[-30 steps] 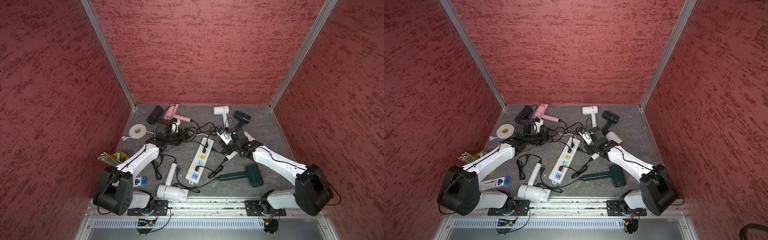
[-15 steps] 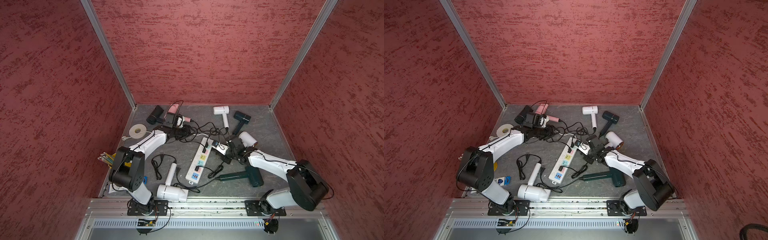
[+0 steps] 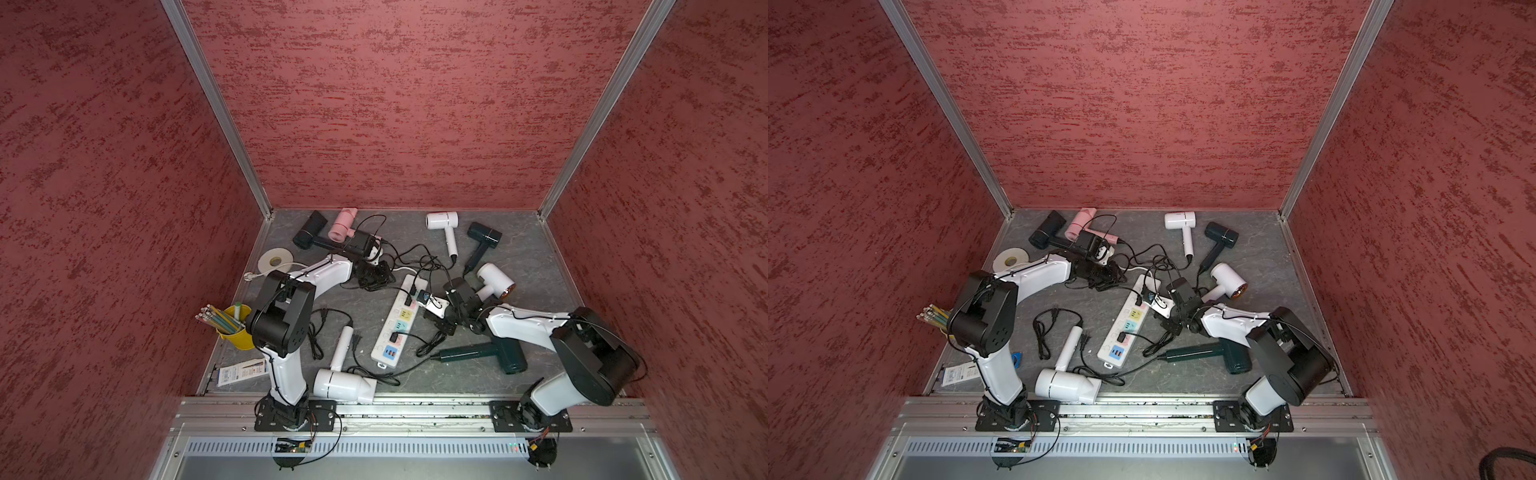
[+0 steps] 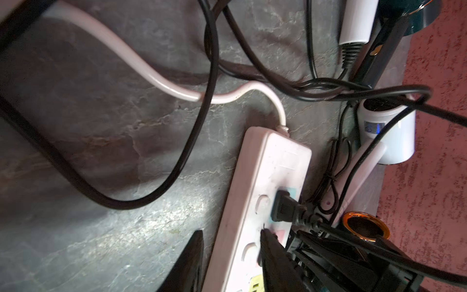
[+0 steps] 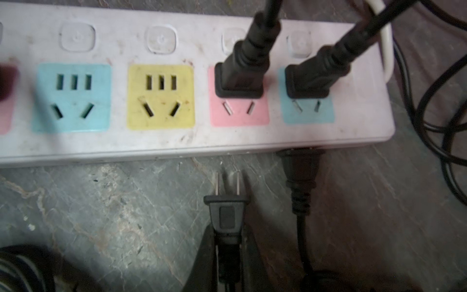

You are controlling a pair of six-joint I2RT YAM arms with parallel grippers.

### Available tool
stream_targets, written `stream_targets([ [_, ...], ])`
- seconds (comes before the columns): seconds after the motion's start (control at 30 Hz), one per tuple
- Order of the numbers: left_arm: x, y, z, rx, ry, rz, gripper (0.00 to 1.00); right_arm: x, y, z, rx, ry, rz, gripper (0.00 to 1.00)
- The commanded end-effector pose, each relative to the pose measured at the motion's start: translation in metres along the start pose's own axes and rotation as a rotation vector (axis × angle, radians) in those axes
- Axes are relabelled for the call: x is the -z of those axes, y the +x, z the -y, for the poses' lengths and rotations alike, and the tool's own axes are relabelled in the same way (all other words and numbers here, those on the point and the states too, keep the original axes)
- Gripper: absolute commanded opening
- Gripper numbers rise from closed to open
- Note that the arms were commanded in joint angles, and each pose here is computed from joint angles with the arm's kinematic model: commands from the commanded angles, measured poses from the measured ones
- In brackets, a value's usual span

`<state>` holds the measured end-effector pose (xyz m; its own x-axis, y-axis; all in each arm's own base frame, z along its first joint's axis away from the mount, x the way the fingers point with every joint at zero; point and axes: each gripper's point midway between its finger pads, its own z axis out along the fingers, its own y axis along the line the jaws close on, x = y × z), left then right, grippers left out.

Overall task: Charge the blow dryers
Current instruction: Insert the plug into the socket.

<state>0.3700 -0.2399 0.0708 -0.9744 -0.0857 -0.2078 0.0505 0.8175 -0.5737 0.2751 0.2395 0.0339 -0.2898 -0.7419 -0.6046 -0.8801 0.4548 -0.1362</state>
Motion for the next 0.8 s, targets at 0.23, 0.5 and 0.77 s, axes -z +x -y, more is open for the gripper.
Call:
stream_targets([
  [0.23, -0.016, 0.012, -0.013, -0.020, -0.028, -0.043, 0.36, 0.003, -0.009, -0.001, 0.022, 0.005, 0.061, 0.00],
  [0.5, -0.027, 0.014, -0.018, -0.023, -0.031, -0.074, 0.35, 0.006, -0.018, 0.008, 0.055, 0.046, 0.101, 0.00],
  [0.77, -0.038, 0.017, -0.015, -0.023, -0.014, -0.103, 0.33, 0.003, -0.023, 0.011, 0.069, 0.026, 0.093, 0.00],
])
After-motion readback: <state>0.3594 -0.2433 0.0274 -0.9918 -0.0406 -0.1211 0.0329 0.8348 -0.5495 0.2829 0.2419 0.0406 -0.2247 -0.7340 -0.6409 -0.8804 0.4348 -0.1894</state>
